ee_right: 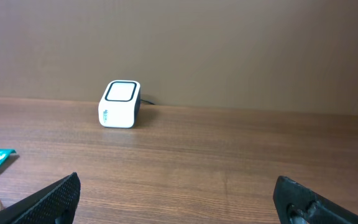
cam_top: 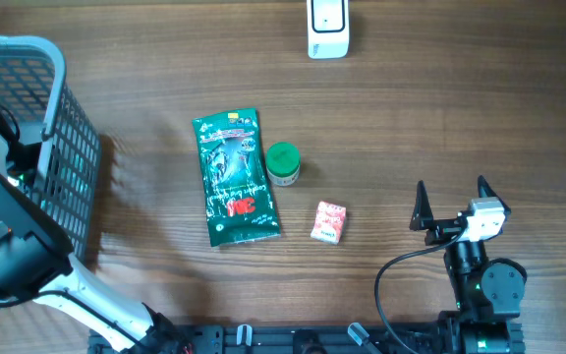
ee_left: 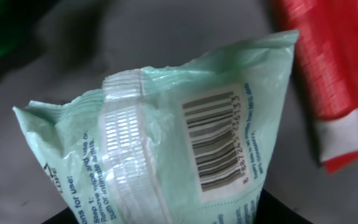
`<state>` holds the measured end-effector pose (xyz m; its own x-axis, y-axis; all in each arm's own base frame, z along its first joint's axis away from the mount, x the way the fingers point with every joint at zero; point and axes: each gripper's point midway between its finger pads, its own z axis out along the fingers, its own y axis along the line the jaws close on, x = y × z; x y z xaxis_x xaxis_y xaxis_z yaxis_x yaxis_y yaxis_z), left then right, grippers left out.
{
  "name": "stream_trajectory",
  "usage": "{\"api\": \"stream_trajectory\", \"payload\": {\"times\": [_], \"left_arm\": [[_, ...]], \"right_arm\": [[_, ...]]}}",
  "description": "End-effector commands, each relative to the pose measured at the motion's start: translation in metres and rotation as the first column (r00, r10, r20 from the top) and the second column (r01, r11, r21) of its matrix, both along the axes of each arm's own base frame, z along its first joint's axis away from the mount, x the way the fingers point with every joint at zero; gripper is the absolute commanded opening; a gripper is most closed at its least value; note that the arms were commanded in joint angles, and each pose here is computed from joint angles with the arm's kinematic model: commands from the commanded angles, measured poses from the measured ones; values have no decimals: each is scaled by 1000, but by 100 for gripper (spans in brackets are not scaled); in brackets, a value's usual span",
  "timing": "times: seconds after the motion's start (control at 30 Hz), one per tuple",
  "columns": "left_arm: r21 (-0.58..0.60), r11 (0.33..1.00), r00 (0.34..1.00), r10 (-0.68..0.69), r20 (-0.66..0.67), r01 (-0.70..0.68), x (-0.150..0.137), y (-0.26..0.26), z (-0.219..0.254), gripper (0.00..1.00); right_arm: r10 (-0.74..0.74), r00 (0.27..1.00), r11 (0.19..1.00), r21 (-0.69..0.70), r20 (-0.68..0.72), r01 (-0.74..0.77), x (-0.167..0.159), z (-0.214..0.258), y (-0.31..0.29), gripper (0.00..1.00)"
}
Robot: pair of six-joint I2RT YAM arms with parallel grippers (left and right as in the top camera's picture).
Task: Scan the item barcode
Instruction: 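Reach into the basket and grasp the white wipes pack with left gripper, then carry the wipes pack out and place it beside the jar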
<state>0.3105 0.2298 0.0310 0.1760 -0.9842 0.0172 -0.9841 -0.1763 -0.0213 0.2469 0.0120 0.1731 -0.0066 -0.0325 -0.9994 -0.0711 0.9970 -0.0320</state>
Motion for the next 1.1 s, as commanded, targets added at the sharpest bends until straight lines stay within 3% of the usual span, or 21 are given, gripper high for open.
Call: {"api": "stream_trajectory", "payload": {"times": [0.0,0.2,0.3,0.4,0.47,0.63,0.8,1.07], "left_arm": [[109,994,992,-44,122,31,12,10,69,55],[319,948,925,-116,362,-6,12,10,201,55],[450,889,835,-187,517,-79,-13,-11,291,55],[499,862,778,-255,574,-86,-36,-44,332,55],[534,845,735,-352,580,-17,-43,-78,348,55],[571,769,605,-608,514,287,-37,-163,345,55],[513,629,462,-778,427,585,-20,-248,304,54],[402,370,357,-928,109,838,9,-324,198,54]], "right_arm": [[-9,1000,1000,-18,5,9,0,1,-1,100],[-8,1000,1000,-17,5,8,0,1,-1,100],[-9,1000,1000,-17,5,9,0,1,-1,100],[-8,1000,1000,-18,6,8,0,1,-1,100],[-8,1000,1000,-17,5,8,0,1,-1,100],[-8,1000,1000,-17,5,8,0,1,-1,99],[-8,1000,1000,-18,5,8,0,1,-1,100],[-8,1000,1000,-17,6,8,0,1,-1,100]]}}
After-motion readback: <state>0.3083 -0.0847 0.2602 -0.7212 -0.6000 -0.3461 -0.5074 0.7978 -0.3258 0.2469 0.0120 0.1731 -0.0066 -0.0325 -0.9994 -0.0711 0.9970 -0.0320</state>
